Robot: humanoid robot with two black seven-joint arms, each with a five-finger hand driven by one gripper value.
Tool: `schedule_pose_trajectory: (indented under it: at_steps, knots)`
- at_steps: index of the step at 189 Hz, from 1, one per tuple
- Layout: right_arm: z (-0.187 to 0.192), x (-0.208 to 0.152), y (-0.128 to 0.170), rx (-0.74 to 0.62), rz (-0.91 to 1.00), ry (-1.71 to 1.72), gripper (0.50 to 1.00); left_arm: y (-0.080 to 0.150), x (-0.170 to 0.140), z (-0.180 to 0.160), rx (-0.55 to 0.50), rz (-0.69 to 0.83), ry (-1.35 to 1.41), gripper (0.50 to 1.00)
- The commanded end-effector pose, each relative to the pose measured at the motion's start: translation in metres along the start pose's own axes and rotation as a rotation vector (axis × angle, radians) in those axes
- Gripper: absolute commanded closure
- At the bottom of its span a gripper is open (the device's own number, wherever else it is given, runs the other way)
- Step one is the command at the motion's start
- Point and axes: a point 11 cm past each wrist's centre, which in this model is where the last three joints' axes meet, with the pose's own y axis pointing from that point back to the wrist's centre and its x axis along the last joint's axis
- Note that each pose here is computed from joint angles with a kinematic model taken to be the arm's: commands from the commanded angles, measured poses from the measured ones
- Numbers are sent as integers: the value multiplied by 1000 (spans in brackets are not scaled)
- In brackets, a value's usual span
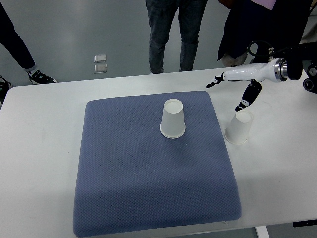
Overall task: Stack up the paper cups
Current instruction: 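Move the right hand over the upright white paper cup beside the mat, then lower the right hand around the upright cup and close fingers on it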
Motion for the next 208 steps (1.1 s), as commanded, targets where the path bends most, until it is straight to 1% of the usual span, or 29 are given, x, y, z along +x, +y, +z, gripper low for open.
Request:
schedule_pose_trajectory:
  at_steps: [1,18,36,55,84,105,187,208]
  knots:
    - [-2,-4,9,-3,-52,45,587,0,0,0,0,0,0,500]
    - [-7,-7,14,3,-93,68,587,0,0,0,0,0,0,500]
    - [-1,-20,20,-12,-133,70,585,0,0,0,0,0,0,500]
    - [0,-22,20,-9,-140,71,587,0,0,0,0,0,0,500]
    - [-5,-24,12,13,-138,72,587,0,0,0,0,0,0,500]
    - [-8,-32,3,24,-154,70,587,0,0,0,0,0,0,500]
    - [25,-71,1,-45,-148,53,587,0,0,0,0,0,0,500]
    - [31,-76,-1,-60,-134,72,589,0,0,0,0,0,0,500]
